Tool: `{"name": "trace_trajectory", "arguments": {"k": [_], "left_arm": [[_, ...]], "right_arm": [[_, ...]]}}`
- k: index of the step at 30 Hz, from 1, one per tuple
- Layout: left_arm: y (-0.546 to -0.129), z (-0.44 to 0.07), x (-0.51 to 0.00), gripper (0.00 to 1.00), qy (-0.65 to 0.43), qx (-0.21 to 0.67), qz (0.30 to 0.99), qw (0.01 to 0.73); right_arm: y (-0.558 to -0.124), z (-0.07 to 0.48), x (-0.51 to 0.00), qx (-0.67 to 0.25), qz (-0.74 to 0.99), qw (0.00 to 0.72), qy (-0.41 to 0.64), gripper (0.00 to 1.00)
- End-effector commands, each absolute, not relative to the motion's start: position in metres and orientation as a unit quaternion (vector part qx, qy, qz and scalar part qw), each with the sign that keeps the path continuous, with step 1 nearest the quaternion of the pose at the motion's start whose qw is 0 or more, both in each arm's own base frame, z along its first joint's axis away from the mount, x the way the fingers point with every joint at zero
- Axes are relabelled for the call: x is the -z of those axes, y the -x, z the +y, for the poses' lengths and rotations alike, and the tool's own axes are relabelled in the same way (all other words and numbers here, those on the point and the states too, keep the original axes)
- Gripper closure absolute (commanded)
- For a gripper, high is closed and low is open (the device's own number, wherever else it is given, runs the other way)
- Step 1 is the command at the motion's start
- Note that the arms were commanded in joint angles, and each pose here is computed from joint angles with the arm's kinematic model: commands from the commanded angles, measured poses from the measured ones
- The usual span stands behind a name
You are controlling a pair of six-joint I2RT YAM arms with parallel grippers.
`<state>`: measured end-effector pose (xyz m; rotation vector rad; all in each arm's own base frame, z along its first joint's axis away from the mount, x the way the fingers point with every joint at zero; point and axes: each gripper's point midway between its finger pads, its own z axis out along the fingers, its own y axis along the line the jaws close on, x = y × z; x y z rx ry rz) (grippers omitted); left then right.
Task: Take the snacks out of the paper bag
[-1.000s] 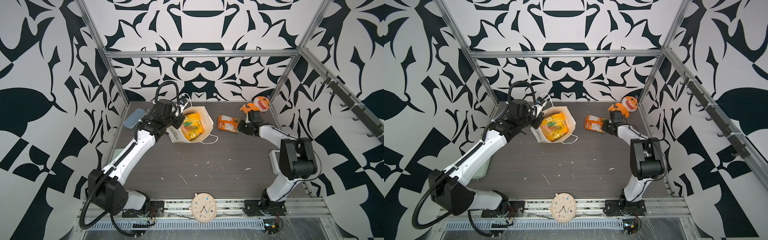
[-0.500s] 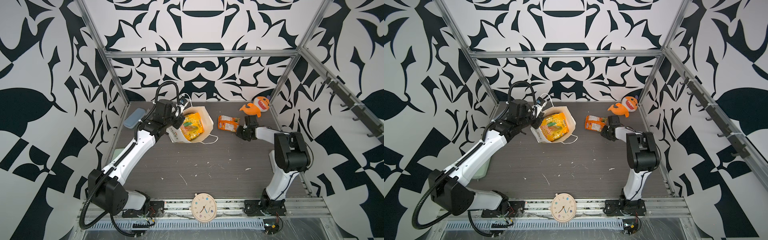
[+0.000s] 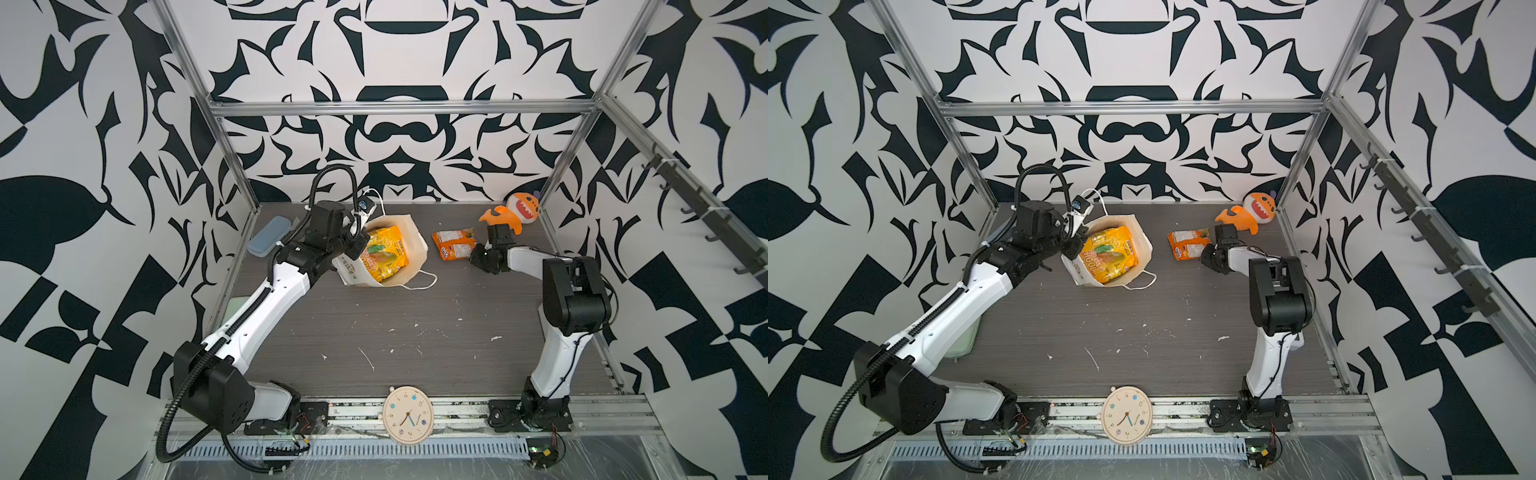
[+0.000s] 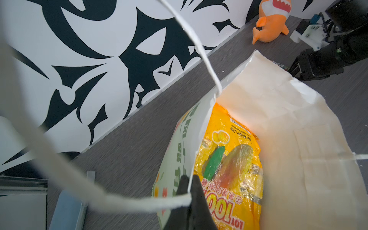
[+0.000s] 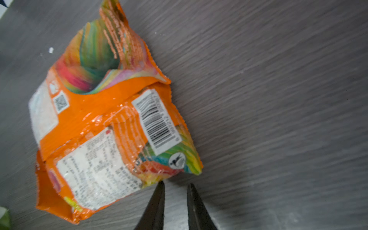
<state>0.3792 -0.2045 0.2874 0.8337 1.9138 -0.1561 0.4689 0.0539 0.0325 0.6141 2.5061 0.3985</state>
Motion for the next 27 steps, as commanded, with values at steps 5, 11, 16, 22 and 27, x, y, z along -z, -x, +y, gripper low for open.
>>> {"name": "trace_trajectory", "arguments": {"k": [5,11,16,22,27], "left_arm": [[-0.374,-0.205,-0.301,1.00,-0.341,0.073,0.781,0.518],[-0.377,-0.208,-0.300,1.00,-0.344,0.077,0.781,0.516],[-0.376,-0.208,-0.301,1.00,-0.344,0.077,0.781,0.515],[-0.374,-0.206,-0.301,1.00,-0.343,0.075,0.782,0.515],[-0.375,-0.206,-0.298,1.00,-0.343,0.075,0.785,0.511]], "right_arm": [[-0.458,0.086,-0.067,-0.194,0.917,0.280,-0.207,0.74],[-0.467,0.099,-0.062,-0.204,0.918,0.279,-0.193,0.74],[-0.478,0.105,-0.056,-0.199,0.922,0.278,-0.181,0.74],[-0.492,0.105,-0.054,-0.192,0.923,0.283,-0.177,0.73],[-0.498,0.107,-0.050,-0.191,0.924,0.283,-0.174,0.73]]}}
